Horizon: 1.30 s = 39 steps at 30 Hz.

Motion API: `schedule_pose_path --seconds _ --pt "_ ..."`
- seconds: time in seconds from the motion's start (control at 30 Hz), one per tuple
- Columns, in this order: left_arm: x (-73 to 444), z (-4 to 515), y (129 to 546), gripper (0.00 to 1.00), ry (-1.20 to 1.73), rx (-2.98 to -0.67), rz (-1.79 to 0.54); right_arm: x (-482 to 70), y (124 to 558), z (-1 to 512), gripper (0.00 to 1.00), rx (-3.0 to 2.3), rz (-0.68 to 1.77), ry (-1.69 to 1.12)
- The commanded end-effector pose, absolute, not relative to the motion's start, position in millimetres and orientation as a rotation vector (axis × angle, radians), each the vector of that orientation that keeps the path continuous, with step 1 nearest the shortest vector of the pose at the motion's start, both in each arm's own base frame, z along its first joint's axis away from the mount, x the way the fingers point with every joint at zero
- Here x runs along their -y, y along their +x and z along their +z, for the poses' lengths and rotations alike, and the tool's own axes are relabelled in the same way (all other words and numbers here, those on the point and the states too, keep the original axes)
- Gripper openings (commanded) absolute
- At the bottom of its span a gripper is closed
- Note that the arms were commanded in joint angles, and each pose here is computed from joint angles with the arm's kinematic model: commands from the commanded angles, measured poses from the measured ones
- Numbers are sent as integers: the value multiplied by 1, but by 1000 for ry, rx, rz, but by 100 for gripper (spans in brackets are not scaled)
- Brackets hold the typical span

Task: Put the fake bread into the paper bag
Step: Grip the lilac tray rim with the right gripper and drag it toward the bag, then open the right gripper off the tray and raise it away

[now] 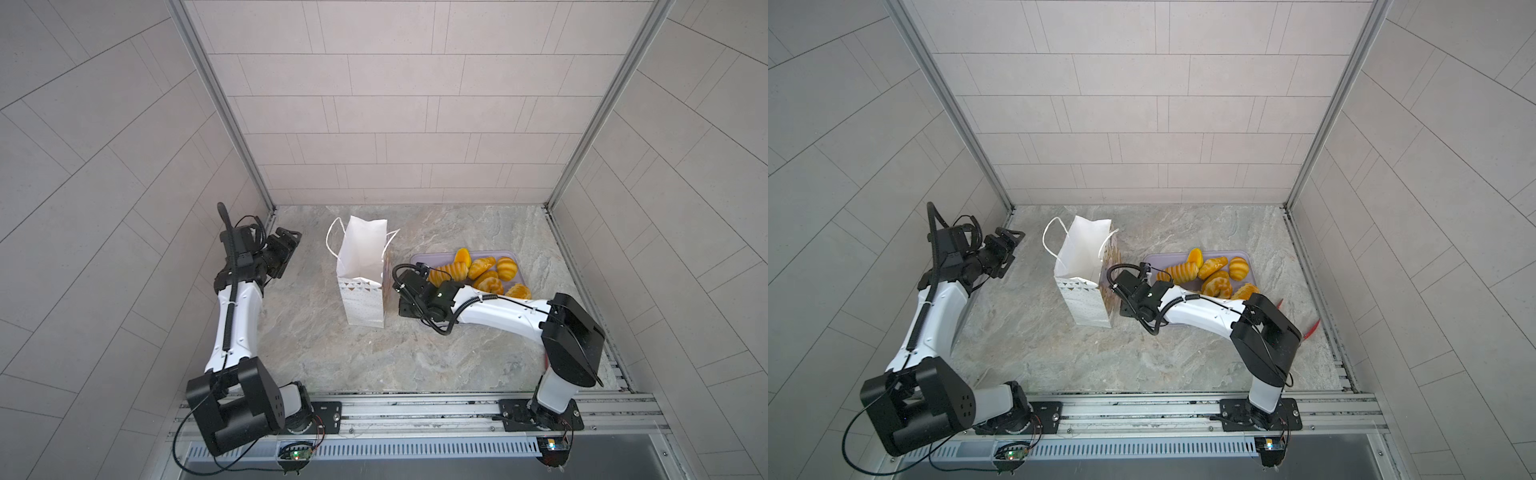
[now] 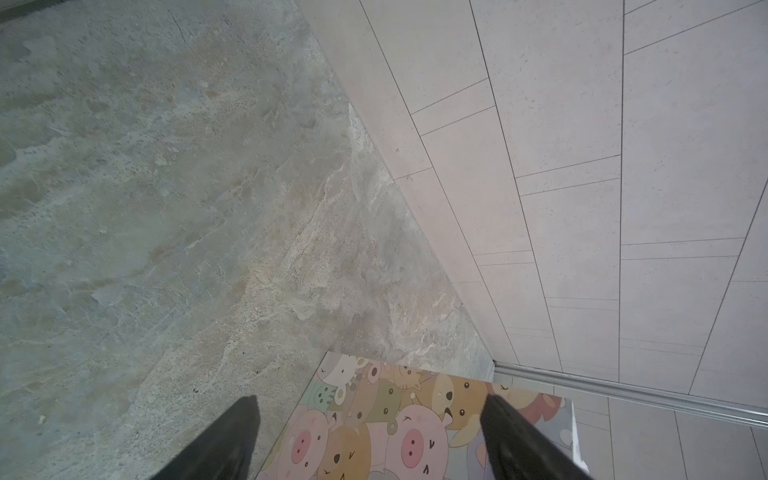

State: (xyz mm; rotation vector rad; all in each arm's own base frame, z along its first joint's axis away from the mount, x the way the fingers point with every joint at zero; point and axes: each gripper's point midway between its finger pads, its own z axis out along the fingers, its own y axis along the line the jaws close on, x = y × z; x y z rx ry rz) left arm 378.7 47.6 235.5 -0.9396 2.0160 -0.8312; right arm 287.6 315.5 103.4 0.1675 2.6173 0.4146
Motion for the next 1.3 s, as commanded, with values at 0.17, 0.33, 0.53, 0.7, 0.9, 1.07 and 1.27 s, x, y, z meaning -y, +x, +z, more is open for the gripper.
schedule_pose_path --seconds 0.17,0.33,0.53,0.7,0.9,1.07,1.27 --pt "-37 248 369 93 -878 -2014 -820 -266 284 153 53 -2505 267 148" --pt "-22 239 348 97 -803 -2091 -765 -208 280 205 76 -2319 134 130" --pt "-5 222 315 99 -740 -2193 -754 -111 265 234 99 -2249 43 308" --pt "4 220 308 99 -718 -2210 -806 -32 235 205 91 -2342 -35 567" --pt "5 225 315 100 -701 -2205 -829 27 193 158 92 -2367 -117 920" --pt "9 223 322 100 -702 -2204 -875 54 164 115 96 -2358 -160 1222" --pt "13 223 328 100 -696 -2209 -916 65 156 78 92 -2355 -145 1397"
